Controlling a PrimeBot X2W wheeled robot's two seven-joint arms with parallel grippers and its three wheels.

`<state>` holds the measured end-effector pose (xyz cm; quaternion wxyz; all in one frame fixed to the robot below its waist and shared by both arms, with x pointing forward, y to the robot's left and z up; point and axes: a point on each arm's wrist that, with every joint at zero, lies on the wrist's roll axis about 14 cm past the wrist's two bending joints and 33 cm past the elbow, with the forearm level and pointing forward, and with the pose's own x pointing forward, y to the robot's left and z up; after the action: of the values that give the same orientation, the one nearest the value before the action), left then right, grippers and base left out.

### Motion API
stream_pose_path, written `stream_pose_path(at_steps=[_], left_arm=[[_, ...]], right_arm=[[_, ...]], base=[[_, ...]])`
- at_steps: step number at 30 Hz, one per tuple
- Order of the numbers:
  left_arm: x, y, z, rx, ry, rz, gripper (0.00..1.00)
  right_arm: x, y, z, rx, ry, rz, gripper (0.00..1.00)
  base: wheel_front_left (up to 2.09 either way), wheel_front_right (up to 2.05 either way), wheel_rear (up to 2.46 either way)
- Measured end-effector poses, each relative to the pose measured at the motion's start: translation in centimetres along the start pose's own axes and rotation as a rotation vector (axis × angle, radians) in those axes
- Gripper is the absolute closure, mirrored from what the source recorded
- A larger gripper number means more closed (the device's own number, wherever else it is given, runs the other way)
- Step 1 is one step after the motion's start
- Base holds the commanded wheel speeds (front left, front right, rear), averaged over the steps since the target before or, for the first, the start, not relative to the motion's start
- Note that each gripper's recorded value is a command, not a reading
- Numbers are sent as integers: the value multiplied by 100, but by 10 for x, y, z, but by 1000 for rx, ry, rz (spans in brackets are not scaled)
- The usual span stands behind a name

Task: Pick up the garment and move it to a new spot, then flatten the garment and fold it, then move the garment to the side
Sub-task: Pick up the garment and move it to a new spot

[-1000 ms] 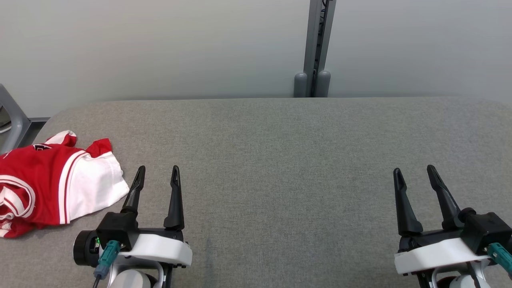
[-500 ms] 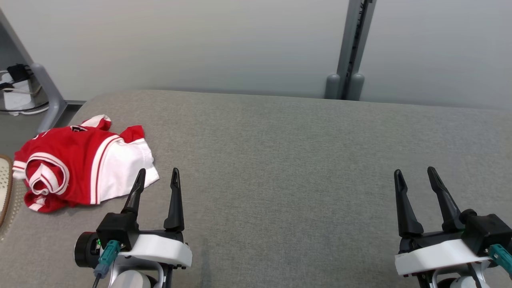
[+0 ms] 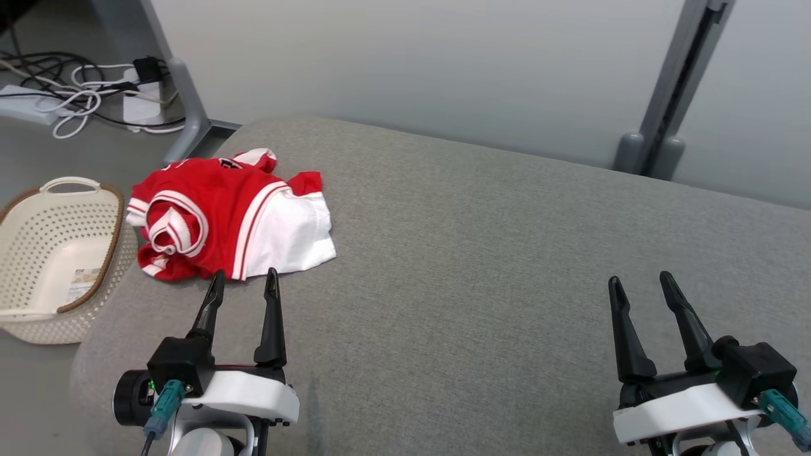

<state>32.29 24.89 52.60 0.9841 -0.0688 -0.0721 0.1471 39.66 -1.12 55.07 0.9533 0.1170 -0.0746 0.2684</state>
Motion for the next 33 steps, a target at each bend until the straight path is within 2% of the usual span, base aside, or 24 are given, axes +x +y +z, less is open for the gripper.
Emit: stream_pose_path(at_steps=[15, 26, 33], left_arm=[[-31, 52, 8, 13, -15, 156, 0], [-38, 62, 12, 14, -29, 181, 0], [-35, 62, 6, 28, 0, 168, 0]], right_arm=[[20, 54, -17, 42, 40, 160, 0], [20, 66, -19, 52, 46, 191, 0], [15, 59, -23, 65, 56, 165, 0]], base=[[0, 0, 0], [0, 0, 0], [0, 0, 0]])
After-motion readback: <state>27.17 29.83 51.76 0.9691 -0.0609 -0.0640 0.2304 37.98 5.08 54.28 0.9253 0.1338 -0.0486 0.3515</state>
